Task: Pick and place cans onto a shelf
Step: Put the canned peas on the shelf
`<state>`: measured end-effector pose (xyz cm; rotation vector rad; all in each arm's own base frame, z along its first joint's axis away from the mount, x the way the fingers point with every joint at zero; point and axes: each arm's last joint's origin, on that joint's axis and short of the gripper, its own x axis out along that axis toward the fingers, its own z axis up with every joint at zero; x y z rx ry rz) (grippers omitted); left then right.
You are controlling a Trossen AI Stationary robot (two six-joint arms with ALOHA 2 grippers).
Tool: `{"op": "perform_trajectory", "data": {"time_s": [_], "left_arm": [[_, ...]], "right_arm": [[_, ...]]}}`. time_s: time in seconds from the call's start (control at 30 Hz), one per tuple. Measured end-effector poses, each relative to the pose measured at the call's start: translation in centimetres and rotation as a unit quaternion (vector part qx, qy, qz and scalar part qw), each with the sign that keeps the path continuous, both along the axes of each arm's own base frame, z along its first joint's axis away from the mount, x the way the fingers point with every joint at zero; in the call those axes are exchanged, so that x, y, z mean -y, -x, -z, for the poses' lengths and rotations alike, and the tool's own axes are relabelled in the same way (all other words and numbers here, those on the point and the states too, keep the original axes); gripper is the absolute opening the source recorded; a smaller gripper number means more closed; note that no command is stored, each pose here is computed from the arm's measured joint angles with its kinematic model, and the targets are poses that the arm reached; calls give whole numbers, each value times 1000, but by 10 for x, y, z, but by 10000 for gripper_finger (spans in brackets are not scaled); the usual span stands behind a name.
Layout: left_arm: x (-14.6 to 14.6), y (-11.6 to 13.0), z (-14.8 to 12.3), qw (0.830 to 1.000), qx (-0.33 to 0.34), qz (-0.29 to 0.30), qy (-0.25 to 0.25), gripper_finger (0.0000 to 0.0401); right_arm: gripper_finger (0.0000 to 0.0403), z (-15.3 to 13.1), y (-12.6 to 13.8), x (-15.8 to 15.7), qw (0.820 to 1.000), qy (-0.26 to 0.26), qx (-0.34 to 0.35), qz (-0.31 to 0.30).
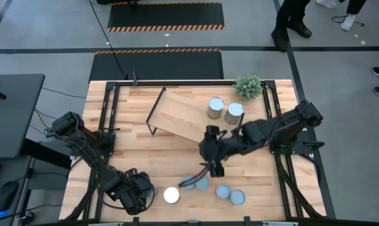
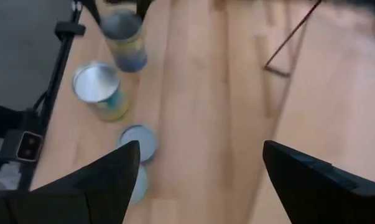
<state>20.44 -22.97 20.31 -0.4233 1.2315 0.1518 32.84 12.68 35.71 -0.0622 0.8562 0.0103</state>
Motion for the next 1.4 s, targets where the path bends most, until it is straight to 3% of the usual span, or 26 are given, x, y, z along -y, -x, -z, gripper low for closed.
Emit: {"op": "perform_trajectory", "data": {"time_s": [0.17, 0.4, 1.13, 1.4], "left_arm": [[-3, -3, 0, 1000, -1, -7, 4, 322], [-11, -10, 0, 1000, 5, -22, -9, 394], [-26, -28, -2, 1000, 14, -9, -8, 379], [-32, -33, -2, 999, 19, 16, -24, 322]], "right_arm": [[347, 18, 10, -1, 998, -38, 11, 39], [347, 24, 41, 11, 997, -39, 10, 58], [347, 23, 46, 14, 998, -34, 9, 55], [347, 24, 47, 13, 998, -38, 2, 48]]}}
